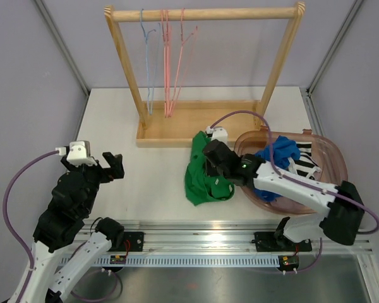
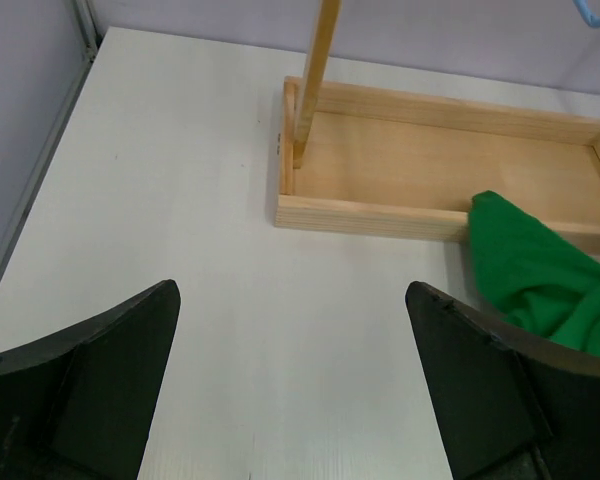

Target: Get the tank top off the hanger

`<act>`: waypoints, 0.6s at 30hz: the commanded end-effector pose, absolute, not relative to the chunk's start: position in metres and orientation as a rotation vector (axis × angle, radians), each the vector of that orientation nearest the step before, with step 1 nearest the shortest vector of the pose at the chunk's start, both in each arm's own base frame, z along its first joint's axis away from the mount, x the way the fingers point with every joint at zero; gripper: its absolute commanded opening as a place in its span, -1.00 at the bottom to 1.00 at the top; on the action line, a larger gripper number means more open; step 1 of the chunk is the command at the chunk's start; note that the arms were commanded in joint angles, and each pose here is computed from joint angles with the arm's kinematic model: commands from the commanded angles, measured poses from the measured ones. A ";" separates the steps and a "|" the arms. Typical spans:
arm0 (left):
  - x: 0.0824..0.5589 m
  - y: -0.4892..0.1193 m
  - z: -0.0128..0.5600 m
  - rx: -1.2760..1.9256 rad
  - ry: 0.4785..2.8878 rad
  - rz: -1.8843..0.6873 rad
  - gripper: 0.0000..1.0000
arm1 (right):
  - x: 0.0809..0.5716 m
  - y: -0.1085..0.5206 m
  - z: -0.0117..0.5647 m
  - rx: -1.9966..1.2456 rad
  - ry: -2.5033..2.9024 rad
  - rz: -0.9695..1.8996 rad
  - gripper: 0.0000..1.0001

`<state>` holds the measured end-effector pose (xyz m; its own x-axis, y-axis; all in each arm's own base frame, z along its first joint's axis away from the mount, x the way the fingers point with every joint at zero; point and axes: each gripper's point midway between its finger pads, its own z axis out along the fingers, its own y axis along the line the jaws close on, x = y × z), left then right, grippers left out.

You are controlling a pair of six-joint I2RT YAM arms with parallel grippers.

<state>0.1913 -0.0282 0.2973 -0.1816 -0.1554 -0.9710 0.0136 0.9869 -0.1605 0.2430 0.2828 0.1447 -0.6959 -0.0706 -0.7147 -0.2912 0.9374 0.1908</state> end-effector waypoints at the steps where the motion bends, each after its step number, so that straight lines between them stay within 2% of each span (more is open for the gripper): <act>1: 0.196 -0.013 0.322 -0.201 1.628 -0.115 0.98 | 0.253 0.242 0.225 -0.127 2.155 0.282 -1.00; 10: 0.195 -0.011 0.319 -0.207 1.617 -0.118 0.98 | 0.252 0.165 0.334 0.035 1.940 0.114 -1.00; 18: 0.194 -0.006 0.321 -0.229 1.608 -0.103 0.98 | 0.245 0.061 0.346 0.291 1.897 -0.244 -1.00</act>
<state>0.1911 -0.0134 0.3067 -0.1071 -0.1853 -0.9768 -0.0536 0.9821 -0.1804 0.2494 0.1236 0.3337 -0.3809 0.0797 -0.9212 0.1008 0.9939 0.0443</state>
